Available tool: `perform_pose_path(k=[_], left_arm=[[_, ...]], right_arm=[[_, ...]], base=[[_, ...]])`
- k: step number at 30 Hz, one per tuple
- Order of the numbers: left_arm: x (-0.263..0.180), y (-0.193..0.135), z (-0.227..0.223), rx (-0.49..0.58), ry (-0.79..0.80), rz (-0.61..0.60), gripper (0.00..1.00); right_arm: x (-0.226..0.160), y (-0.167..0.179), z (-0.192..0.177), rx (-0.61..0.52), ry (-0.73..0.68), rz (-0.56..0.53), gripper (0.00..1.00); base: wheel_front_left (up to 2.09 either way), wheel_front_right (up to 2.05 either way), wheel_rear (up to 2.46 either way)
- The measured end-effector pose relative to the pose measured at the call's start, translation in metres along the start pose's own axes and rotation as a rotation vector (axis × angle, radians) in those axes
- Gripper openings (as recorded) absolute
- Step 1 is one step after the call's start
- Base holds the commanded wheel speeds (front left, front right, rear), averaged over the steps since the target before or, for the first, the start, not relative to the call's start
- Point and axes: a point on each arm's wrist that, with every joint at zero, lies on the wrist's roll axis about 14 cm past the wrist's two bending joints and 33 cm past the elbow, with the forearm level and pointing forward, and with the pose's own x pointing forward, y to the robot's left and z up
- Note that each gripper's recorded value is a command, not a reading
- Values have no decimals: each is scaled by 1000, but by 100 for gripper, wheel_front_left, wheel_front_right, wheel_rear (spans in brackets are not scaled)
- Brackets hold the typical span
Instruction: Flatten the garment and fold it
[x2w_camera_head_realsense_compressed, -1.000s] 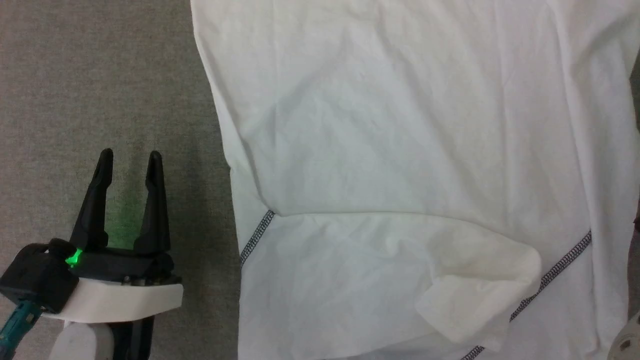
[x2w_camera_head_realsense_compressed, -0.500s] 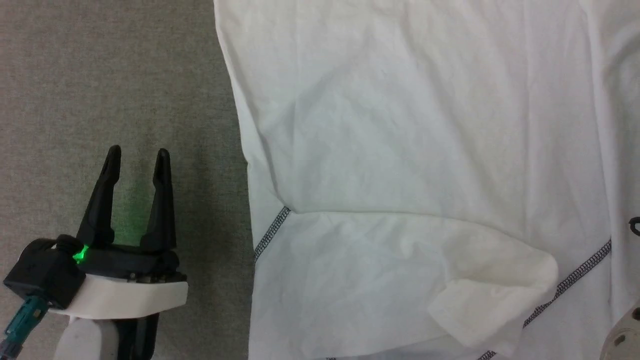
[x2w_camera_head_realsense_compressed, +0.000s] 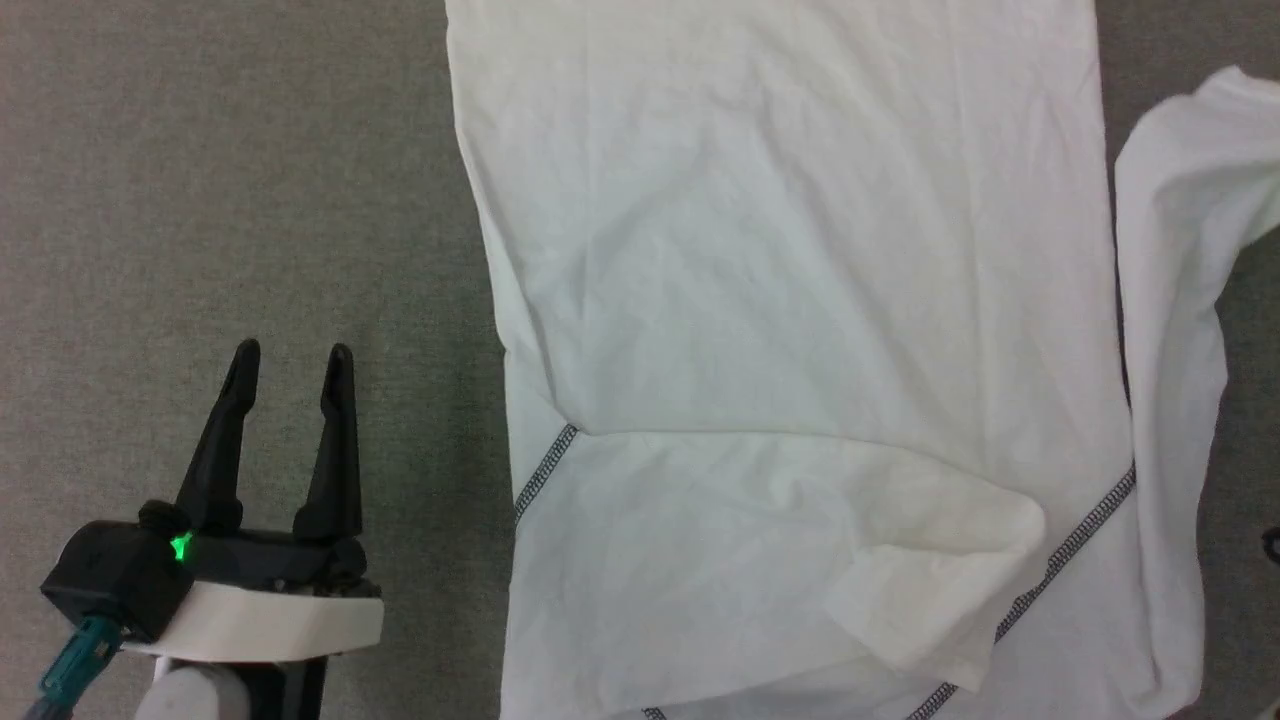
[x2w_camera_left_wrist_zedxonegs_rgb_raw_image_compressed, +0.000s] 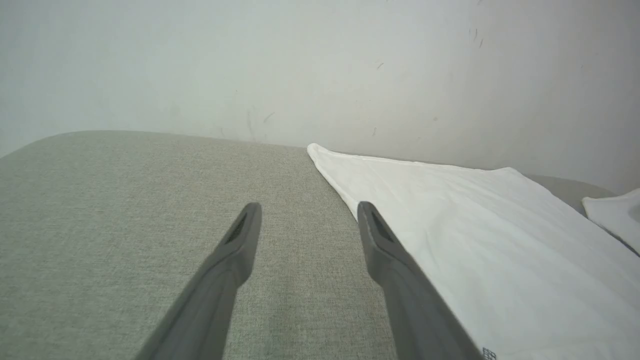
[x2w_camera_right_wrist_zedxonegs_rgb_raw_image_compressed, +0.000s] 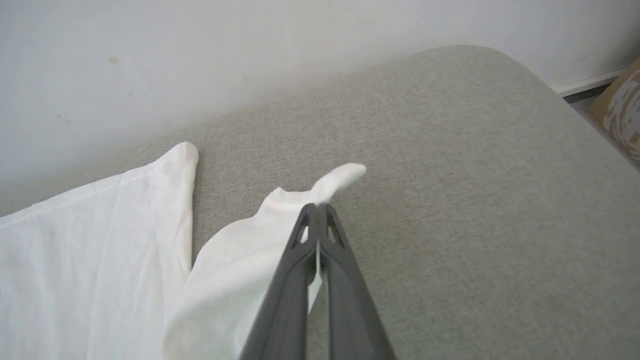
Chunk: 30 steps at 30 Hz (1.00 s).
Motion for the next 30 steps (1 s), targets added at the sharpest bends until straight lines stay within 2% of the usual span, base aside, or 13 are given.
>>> perform_pose_path(k=[6, 13, 17, 20, 24, 27, 30], left_arm=[[-20, -2, 20, 3, -34, 12, 100], [-38, -9, 44, -5, -89, 10, 100], [-50, -10, 54, -9, -111, 18, 100], [-58, -11, 59, -11, -122, 25, 100], [-67, -13, 66, -18, -141, 27, 100], [-72, -15, 73, -21, -161, 27, 100], [-75, -16, 81, -19, -182, 29, 100]], right_arm=[[-53, -63, 25, 30, -80, -116, 0], [-129, -151, 47, 65, -173, -307, 0], [-162, -181, 55, 76, -211, -367, 0], [-176, -187, 58, 90, -231, -368, 0], [-187, -179, 66, 88, -267, -327, 0], [-190, -159, 77, 64, -299, -261, 0], [-189, -123, 87, 38, -325, -147, 0]], base=[[0, 0, 0], [0, 0, 0], [0, 0, 0], [0, 0, 0], [0, 0, 0], [0, 0, 0], [0, 0, 0]])
